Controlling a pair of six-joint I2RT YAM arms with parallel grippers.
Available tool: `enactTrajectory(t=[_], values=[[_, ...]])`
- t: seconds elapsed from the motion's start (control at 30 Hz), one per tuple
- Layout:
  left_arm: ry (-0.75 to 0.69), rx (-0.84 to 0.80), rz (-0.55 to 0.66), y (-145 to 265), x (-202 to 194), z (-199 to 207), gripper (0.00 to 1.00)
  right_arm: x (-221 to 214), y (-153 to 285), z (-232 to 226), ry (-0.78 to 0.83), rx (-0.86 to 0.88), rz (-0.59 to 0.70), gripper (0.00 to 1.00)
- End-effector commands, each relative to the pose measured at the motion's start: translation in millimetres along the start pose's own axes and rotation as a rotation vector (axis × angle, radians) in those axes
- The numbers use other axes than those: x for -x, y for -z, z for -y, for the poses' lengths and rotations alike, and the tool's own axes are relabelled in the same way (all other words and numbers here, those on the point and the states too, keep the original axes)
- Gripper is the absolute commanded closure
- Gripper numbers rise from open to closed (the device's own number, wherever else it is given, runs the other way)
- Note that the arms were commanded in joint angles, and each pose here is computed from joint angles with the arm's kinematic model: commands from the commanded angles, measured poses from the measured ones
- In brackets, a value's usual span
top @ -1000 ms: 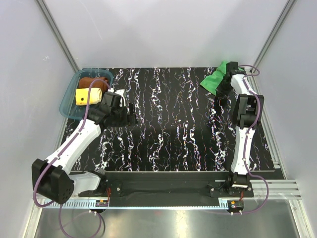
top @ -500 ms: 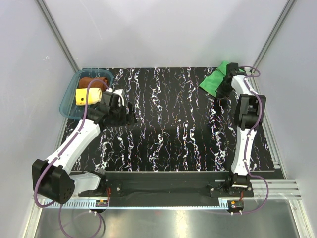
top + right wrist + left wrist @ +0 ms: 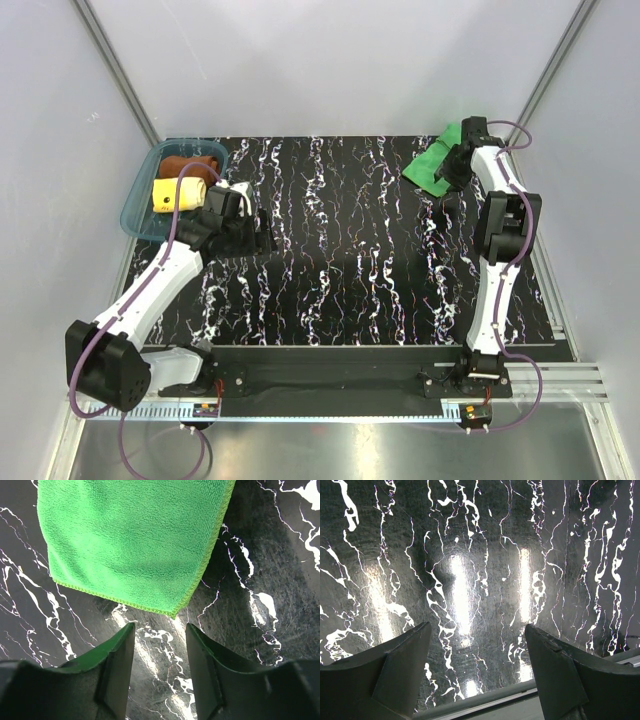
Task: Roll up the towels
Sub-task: Move the towel to the center of the board
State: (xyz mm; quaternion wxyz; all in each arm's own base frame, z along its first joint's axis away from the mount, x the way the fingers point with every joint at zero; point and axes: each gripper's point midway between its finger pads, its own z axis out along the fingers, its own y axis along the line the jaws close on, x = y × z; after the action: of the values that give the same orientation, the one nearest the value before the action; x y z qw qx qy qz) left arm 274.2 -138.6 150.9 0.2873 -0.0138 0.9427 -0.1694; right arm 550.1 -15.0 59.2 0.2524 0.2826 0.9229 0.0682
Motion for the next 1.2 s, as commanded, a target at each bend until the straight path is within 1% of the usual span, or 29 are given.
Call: enactTrajectory(t=[0.0,0.2,0.57,0.67,0.7,0.77,0.9,0.93,0.97,1.03,1.17], values=[[0.004,-0.037,0.031,2.2,5.9,5.6,0.2,5.2,1.3,-4.8,0.011,0.0,0.02,0.49],[0.004,-0.036,0.03,1.8,5.7,5.5,0.2,1.3,-15.6,-5.2,-0.002,0.002,-0.002,0.56],[0.009,-0.037,0.023,0.5,4.8,4.7,0.2,-14.3,-36.2,-2.4,-0.029,0.004,-0.044,0.58],[0.01,-0.036,0.025,0.5,5.4,4.4,0.2,-17.4,-41.8,-2.2,-0.028,-0.001,-0.052,0.64],[0.011,-0.036,0.024,0.7,4.7,4.1,0.2,-17.9,-43.2,-1.5,-0.028,-0.003,-0.053,0.68],[0.009,-0.034,0.023,0.7,4.5,3.6,0.2,-20.6,-47.5,1.4,-0.027,-0.016,-0.062,0.72],[0.009,-0.035,0.022,0.7,4.4,3.9,0.2,-24.7,-51.7,4.3,-0.025,-0.024,-0.073,0.87],[0.009,-0.034,0.021,0.7,4.0,3.7,0.2,-23.8,-52.3,4.1,-0.025,-0.023,-0.068,0.95],[0.009,-0.035,0.022,0.7,4.4,3.9,0.2,-23.6,-51.2,4.0,-0.025,-0.022,-0.067,0.97],[0.011,-0.033,0.02,0.4,4.1,3.2,0.2,-23.8,-50.4,4.2,-0.022,-0.023,-0.068,1.0],[0.012,-0.035,0.023,0.8,4.7,3.3,0.2,-16.7,-36.8,-3.6,-0.02,0.006,-0.053,1.0]])
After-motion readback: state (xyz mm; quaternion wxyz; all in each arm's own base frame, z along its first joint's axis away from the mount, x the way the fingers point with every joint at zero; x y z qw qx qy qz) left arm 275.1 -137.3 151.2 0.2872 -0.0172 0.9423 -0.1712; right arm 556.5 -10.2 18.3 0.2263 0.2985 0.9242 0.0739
